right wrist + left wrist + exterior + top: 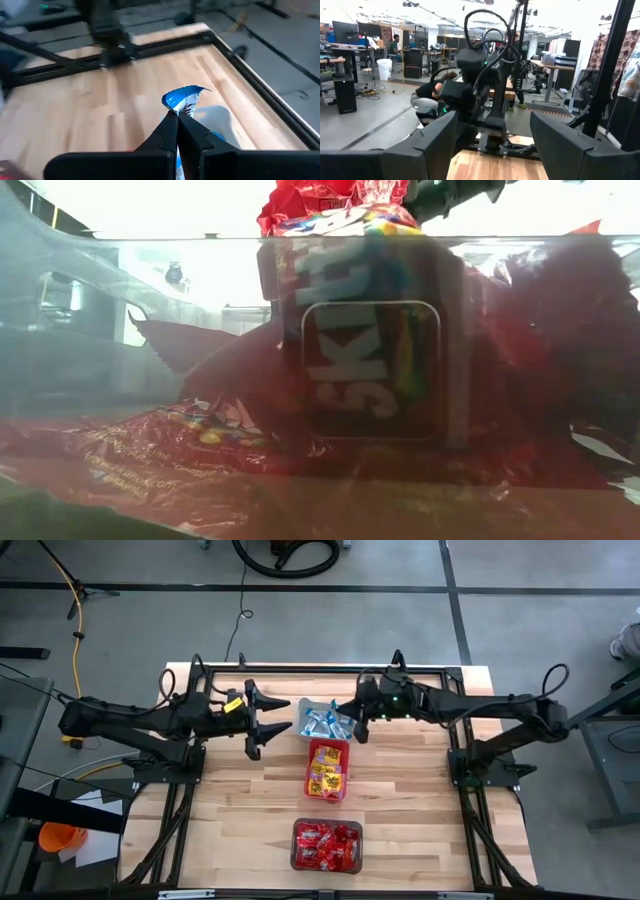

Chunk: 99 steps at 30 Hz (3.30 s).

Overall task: Sort candy
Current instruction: Put the white candy into the white bin, then return to Home Position

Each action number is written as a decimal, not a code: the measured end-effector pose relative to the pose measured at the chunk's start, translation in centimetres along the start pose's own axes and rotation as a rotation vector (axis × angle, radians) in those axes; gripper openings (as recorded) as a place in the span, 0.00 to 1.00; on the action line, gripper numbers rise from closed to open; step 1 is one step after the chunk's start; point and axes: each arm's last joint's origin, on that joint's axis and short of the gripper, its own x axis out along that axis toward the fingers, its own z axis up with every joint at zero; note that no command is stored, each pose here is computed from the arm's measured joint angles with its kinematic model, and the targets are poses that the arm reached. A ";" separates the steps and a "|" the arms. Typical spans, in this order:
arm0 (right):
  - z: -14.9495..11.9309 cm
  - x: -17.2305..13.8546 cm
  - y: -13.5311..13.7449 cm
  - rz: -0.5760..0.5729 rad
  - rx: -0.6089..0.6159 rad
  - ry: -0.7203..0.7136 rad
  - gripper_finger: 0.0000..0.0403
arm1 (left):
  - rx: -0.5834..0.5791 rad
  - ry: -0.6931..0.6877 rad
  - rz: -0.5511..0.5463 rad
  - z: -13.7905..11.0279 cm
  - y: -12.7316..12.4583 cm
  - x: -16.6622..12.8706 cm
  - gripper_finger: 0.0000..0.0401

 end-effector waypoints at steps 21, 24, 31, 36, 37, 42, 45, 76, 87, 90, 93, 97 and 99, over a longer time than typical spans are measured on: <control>1.1 -0.4 -1.7 -0.127 0.090 -0.008 0.58 | -0.024 0.005 0.011 0.2 0.1 -0.4 0.59; 2.7 -2.0 -1.3 -0.081 0.077 -0.012 0.60 | -0.030 0.015 0.012 0.1 0.1 -0.4 0.59; 4.4 -8.0 0.2 -0.058 0.074 -0.032 0.52 | 0.049 0.074 -0.021 -0.3 0.5 -0.9 0.55; 4.4 -11.9 1.8 -0.030 0.085 -0.056 0.24 | 0.047 0.066 -0.045 -3.4 1.3 -2.5 0.32; 4.2 -12.6 2.0 -0.024 0.099 -0.054 0.17 | 0.032 0.045 -0.063 -4.2 1.5 -3.0 0.25; 3.6 -15.2 3.2 0.002 0.194 -0.043 0.05 | -0.054 -0.044 -0.111 -8.6 2.3 -5.7 0.03; 3.1 -16.0 3.8 0.007 0.227 -0.020 0.02 | -0.111 -0.091 -0.114 -10.6 2.7 -7.3 0.03; -3.5 -24.0 11.2 0.173 0.080 0.058 0.00 | -0.317 0.087 0.016 -17.3 3.9 -10.5 0.00; -11.0 -23.1 9.2 0.125 0.266 -0.070 0.00 | -0.313 0.112 0.022 -17.6 3.9 -10.5 0.00; -9.8 -23.0 8.8 0.226 0.271 -0.120 0.00 | -0.313 0.112 0.022 -17.6 3.9 -10.5 0.00; -8.5 -22.4 8.8 0.317 0.187 -0.224 0.00 | -0.313 0.112 0.022 -17.6 3.9 -10.5 0.00; -8.2 -20.8 7.9 0.285 0.037 -0.306 0.00 | -0.312 0.112 0.022 -17.6 3.9 -10.5 0.00; -8.5 -19.8 7.2 0.253 -0.002 -0.300 0.00 | -0.312 0.112 0.022 -17.6 3.9 -10.5 0.00</control>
